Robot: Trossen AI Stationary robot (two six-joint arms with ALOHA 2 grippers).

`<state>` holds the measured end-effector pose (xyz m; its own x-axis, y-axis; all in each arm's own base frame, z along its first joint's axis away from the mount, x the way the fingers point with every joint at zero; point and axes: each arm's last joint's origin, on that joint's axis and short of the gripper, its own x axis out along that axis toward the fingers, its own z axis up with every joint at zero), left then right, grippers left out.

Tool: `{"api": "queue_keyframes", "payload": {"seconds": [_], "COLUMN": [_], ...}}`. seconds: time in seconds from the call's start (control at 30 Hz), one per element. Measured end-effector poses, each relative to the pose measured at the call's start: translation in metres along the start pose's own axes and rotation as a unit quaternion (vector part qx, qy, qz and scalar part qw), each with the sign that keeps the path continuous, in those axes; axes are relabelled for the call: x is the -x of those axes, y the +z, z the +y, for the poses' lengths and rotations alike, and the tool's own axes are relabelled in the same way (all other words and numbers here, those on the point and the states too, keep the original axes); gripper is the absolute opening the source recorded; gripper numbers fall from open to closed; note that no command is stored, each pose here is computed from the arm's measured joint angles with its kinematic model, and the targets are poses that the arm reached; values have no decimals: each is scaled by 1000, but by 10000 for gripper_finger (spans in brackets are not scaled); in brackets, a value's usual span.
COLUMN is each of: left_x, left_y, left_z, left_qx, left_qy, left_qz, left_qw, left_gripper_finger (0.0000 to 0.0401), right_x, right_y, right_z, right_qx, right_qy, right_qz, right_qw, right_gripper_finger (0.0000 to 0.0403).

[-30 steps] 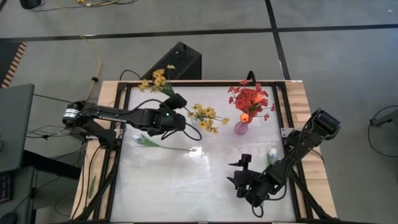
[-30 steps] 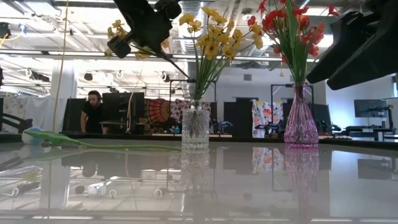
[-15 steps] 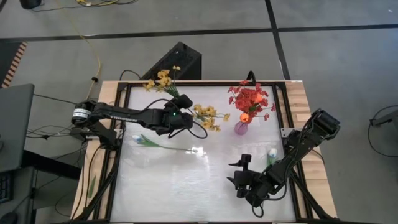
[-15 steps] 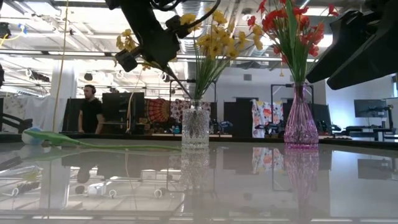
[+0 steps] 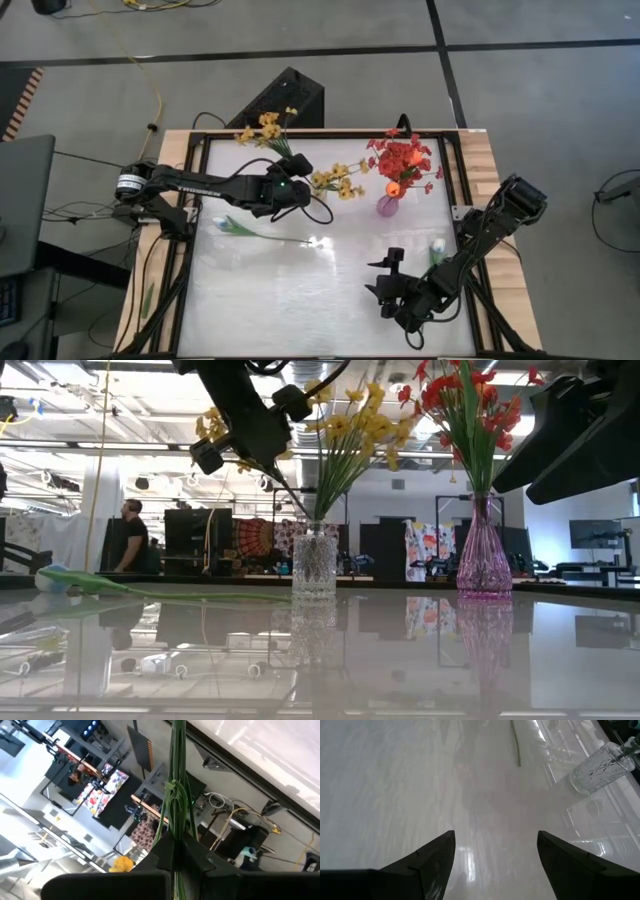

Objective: Sort flowers into vase by color
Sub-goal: Put the yellow flower into the transparent flower vase

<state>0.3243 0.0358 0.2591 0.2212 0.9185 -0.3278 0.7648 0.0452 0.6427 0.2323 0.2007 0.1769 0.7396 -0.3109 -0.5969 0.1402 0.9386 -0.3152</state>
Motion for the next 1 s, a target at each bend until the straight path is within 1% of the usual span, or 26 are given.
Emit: {"api": "queue_keyframes", "payload": {"seconds": [0.4, 0.57, 0.77, 0.87, 1.0], "left_x": [0, 2, 4, 7, 10], "left_y": [2, 3, 5, 7, 8], "left_z": [1, 5, 5, 5, 5], "left_qx": [-39, -38, -44, -45, -41], "left_qy": [3, 16, 19, 23, 26], "left_qz": [-25, -38, -46, -56, -66], "left_qw": [999, 998, 998, 997, 997], "left_gripper_finger": [0, 0, 0, 9, 32], "right_x": [0, -1, -4, -4, -4], "right_y": [0, 1, 2, 2, 2], "right_z": [0, -1, -3, -4, -4], "right_qx": [0, 3, 1, 0, 3], "right_qy": [0, -2, -6, -7, -7], "right_qz": [0, 0, 2, 3, 3], "right_qw": [1000, 1000, 1000, 1000, 1000], "right_gripper_finger": [306, 306, 306, 306, 306]}}
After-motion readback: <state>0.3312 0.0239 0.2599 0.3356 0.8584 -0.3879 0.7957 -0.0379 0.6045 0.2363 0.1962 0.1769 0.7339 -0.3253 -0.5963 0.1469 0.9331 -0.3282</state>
